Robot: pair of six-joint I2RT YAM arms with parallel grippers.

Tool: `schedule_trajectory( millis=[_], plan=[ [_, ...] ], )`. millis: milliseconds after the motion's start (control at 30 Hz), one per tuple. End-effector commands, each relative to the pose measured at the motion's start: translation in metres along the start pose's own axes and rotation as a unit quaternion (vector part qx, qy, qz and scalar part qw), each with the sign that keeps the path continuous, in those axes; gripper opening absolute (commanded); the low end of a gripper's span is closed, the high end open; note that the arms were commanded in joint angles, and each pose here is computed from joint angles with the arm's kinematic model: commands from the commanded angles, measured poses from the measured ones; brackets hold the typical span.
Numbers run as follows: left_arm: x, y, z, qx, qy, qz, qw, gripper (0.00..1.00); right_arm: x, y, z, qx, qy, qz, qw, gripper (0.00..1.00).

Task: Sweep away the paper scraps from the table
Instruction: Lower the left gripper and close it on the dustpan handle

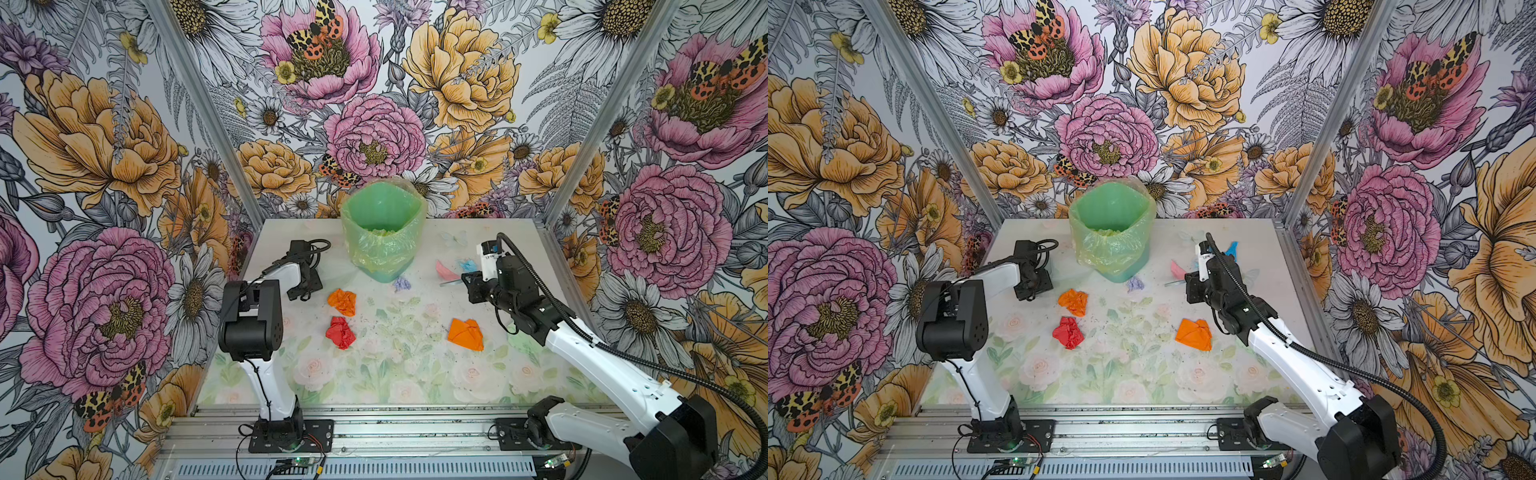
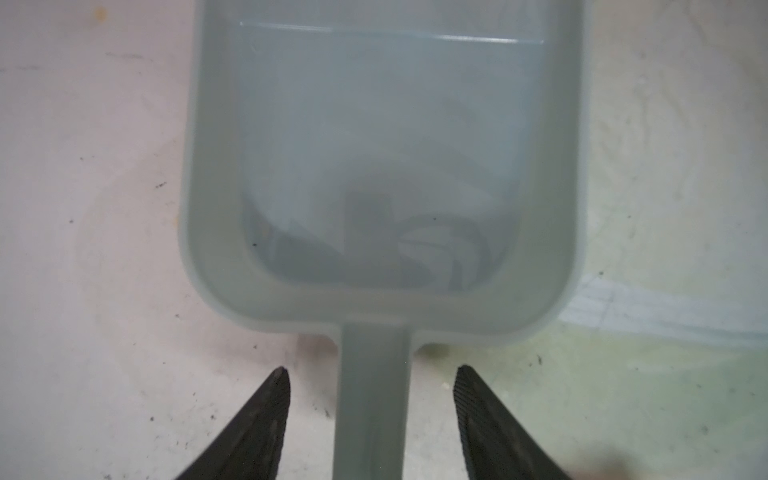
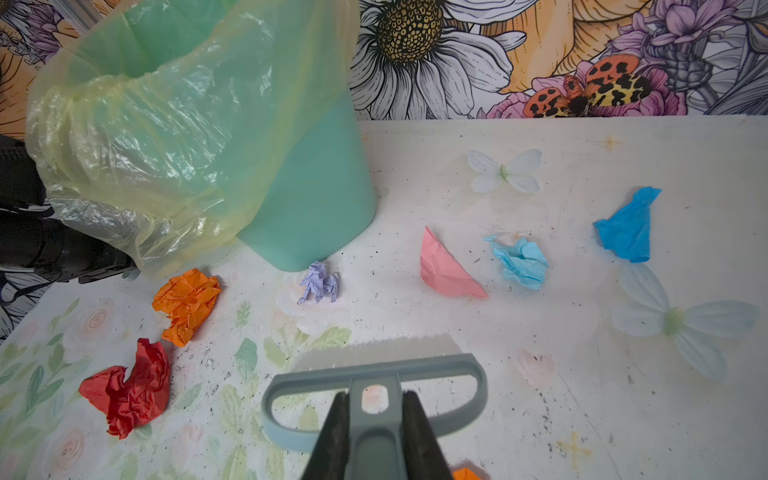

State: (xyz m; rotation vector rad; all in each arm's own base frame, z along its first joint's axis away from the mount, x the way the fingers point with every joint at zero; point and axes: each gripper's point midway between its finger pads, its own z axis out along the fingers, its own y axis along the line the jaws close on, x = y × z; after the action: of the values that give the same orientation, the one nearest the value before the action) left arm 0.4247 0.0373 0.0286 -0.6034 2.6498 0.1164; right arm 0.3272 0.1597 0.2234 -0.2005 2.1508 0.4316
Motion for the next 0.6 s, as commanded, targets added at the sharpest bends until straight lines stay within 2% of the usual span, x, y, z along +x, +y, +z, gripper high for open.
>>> schedule_trajectory(
  millis=[0,567],
  plan=[
    [-0.0034,0.0018,0.0037,0.003,0.006,0.002,1.0,0.64,-0.0093,0.0032,-0.0058,-0.003,-0.021,-0.003,1.0,0.0],
    [-0.0111,0.0048,0.0121,0.007,0.012,0.009,1.0,0.54,-0.0097,0.0035,-0.0052,-0.003,-0.021,-0.002,1.0,0.0]
  ],
)
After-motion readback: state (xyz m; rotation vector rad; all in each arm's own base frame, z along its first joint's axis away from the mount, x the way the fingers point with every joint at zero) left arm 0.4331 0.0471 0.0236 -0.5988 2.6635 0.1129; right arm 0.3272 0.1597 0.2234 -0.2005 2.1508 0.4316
